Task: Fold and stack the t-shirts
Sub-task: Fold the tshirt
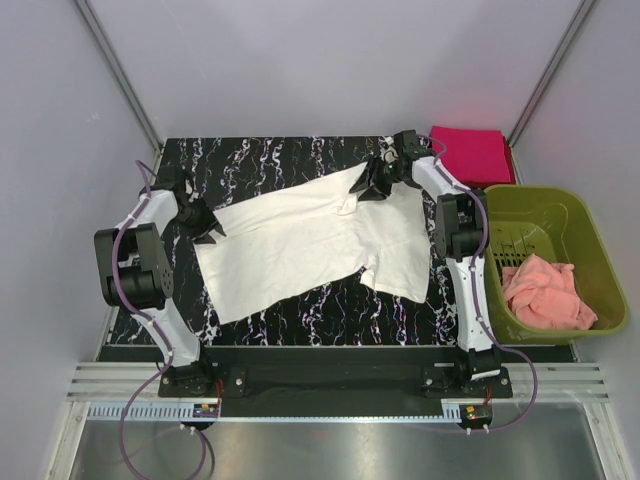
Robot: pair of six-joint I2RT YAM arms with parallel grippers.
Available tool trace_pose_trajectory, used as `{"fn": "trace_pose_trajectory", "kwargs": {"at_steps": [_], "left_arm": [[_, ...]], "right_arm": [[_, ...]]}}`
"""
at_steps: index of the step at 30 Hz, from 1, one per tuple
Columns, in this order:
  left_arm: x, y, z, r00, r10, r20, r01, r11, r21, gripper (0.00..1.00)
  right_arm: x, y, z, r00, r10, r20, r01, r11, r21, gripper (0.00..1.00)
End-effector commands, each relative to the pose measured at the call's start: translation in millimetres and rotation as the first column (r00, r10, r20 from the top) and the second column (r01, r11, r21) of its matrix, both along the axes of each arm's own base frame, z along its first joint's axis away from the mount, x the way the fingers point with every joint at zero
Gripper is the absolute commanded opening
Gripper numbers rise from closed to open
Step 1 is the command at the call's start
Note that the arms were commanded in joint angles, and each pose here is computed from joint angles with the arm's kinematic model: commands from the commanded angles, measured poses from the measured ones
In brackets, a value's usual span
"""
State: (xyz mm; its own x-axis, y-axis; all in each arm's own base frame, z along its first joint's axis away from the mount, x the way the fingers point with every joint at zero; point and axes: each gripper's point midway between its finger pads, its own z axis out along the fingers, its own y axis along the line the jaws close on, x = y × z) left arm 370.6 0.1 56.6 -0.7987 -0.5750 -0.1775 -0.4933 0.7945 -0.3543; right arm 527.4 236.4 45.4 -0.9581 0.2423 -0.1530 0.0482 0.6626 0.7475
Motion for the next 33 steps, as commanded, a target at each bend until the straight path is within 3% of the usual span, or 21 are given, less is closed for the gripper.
{"fn": "trace_pose_trajectory", "kwargs": {"at_steps": [1, 4, 8, 12, 15, 19, 24, 26, 33], "left_arm": [[8.1, -3.0, 23.2, 0.997, -0.016, 0.080, 0.016, 1.000, -0.004, 0.42], [7.6, -3.9, 22.2, 0.997, -0.018, 0.077, 0.019, 1.000, -0.006, 0.42], [7.1, -2.2, 22.4, 0.997, -0.017, 0.080, 0.017, 1.000, -0.001, 0.42], [6.2, -2.9, 21.4, 0.997, -0.020, 0.077, 0.020, 1.000, -0.001, 0.42], [6.0, -2.9, 20.7, 0.997, -0.020, 0.077, 0.020, 1.000, -0.001, 0.42], [5.0, -3.7, 19.3, 0.997, -0.018, 0.074, 0.018, 1.000, -0.006, 0.43], [4.4, -4.0, 19.2, 0.997, -0.021, 0.076, 0.022, 1.000, -0.006, 0.43], [4.0, -4.7, 18.4, 0.997, -0.026, 0.073, 0.026, 1.000, -0.007, 0.43], [1.3, -5.6, 16.7, 0.997, -0.028, 0.068, 0.029, 1.000, -0.013, 0.44]], "right_arm": [[-3.2, 23.8, 18.1, 0.999, 0.039, 0.033, -0.041, 0.997, 0.059, 0.51], [-9.0, 32.3, 20.4, 0.998, 0.052, 0.022, -0.053, 0.995, 0.089, 0.49], [-13.8, 46.7, 31.1, 0.999, 0.047, 0.003, -0.047, 0.987, 0.156, 0.38], [-14.0, 51.4, 35.3, 0.998, -0.013, -0.055, 0.024, 0.981, 0.193, 0.16], [-4.4, 56.7, 46.0, 0.991, -0.084, -0.101, 0.106, 0.964, 0.244, 0.09], [3.5, 62.7, 48.3, 0.951, -0.180, -0.251, 0.249, 0.928, 0.276, 0.11], [14.1, 61.5, 34.2, 0.918, -0.241, -0.315, 0.318, 0.922, 0.219, 0.17], [18.7, 61.5, 34.3, 0.917, -0.249, -0.312, 0.322, 0.923, 0.210, 0.23], [22.3, 60.7, 13.0, 0.916, -0.248, -0.314, 0.313, 0.933, 0.177, 0.26]]}}
